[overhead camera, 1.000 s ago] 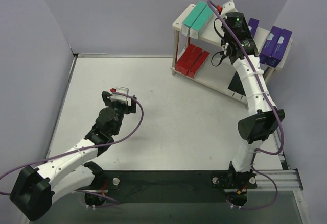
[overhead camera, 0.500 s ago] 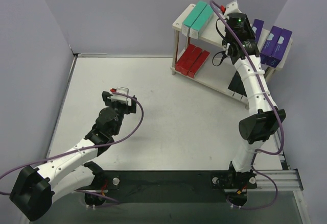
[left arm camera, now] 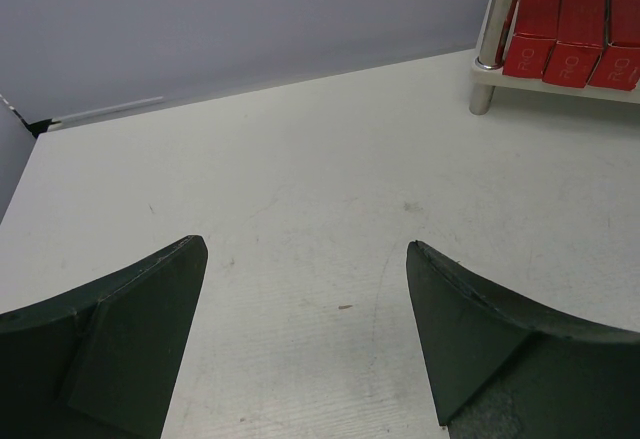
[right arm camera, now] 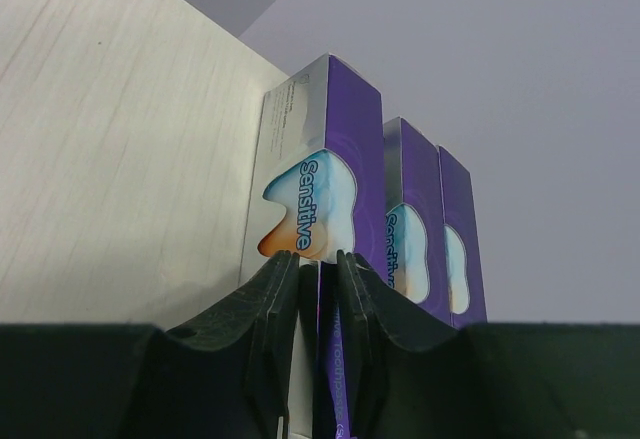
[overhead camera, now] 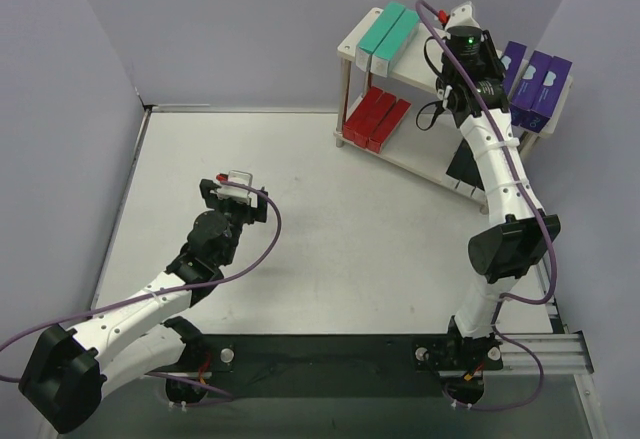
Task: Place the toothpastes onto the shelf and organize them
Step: Adjust the toothpaste on the shelf.
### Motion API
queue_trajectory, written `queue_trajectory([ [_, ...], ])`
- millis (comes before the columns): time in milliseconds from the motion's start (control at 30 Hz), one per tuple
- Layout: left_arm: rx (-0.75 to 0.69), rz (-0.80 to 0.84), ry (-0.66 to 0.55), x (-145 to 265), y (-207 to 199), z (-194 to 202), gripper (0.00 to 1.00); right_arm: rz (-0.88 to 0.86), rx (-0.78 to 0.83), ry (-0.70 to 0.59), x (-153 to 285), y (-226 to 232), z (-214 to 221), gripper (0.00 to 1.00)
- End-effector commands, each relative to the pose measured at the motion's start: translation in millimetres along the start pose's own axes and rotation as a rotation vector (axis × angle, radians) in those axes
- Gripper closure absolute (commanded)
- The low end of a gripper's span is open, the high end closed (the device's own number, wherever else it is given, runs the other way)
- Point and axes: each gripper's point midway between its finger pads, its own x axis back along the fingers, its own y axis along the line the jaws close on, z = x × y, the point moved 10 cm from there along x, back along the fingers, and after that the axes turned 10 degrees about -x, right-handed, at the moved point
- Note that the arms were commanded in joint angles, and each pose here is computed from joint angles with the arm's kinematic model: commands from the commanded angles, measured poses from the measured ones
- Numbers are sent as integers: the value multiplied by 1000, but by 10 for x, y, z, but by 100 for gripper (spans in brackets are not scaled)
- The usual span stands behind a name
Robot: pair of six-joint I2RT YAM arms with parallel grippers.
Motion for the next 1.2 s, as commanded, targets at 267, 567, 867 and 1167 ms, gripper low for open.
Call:
queue_trajectory([
  [267, 18, -13, -50, -15, 13, -84, 8, 67, 38, 86, -8, -93, 140, 78],
  [567, 20, -9, -51, -15, 7, -90, 8, 87, 56, 99, -22, -102, 158, 78],
  [867, 20, -6, -49, -18, 2, -84, 8, 93, 44, 91, 33, -140, 139, 78],
  [1167, 24, -3, -50, -18, -3, -85, 8, 91, 22, 77, 71, -175, 107, 75],
])
